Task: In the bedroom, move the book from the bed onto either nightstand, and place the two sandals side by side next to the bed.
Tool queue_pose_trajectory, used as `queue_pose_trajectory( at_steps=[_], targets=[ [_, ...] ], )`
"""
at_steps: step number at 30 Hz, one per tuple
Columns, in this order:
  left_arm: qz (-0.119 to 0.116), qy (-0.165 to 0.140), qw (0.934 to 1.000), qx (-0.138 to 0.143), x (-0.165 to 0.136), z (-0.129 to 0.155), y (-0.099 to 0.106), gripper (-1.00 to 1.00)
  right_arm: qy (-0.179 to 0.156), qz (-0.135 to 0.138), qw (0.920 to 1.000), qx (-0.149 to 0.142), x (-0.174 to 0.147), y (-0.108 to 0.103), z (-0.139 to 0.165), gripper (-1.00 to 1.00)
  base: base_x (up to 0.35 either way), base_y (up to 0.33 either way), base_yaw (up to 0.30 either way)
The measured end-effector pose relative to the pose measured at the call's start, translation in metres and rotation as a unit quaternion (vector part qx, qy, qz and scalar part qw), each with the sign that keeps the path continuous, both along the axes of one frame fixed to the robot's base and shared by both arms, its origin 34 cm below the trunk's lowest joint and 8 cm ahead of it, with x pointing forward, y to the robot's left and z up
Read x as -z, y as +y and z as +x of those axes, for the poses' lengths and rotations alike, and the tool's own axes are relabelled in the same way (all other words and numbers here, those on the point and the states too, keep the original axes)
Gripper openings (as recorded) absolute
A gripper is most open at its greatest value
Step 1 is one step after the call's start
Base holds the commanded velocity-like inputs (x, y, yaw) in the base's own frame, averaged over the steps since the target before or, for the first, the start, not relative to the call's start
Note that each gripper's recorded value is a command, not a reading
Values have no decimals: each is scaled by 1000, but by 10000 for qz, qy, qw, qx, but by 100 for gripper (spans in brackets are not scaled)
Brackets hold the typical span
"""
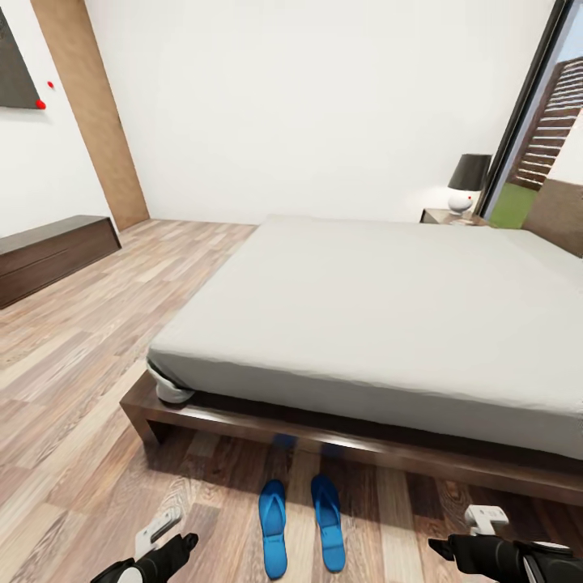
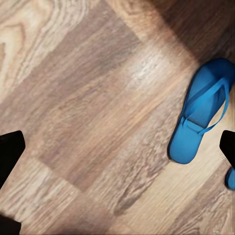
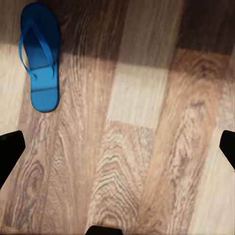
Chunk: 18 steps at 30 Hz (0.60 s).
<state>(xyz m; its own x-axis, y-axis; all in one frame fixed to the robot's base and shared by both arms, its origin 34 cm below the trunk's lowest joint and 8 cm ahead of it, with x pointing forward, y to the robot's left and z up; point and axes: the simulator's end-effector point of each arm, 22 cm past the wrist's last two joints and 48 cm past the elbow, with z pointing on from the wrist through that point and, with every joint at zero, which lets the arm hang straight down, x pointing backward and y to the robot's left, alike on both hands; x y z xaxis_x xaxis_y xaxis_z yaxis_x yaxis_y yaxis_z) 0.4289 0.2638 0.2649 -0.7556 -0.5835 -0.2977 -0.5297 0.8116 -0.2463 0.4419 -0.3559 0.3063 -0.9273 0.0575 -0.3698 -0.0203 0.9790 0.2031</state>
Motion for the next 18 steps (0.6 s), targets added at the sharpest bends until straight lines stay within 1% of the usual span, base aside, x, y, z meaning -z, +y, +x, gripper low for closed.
queue_pose_trajectory(
  at_steps=[18],
  targets=[
    [42,-335,9994,-11,-26,14,4,100,-363,-28,9993,-13,-29,-2,13,100,0,0,0]
  ],
)
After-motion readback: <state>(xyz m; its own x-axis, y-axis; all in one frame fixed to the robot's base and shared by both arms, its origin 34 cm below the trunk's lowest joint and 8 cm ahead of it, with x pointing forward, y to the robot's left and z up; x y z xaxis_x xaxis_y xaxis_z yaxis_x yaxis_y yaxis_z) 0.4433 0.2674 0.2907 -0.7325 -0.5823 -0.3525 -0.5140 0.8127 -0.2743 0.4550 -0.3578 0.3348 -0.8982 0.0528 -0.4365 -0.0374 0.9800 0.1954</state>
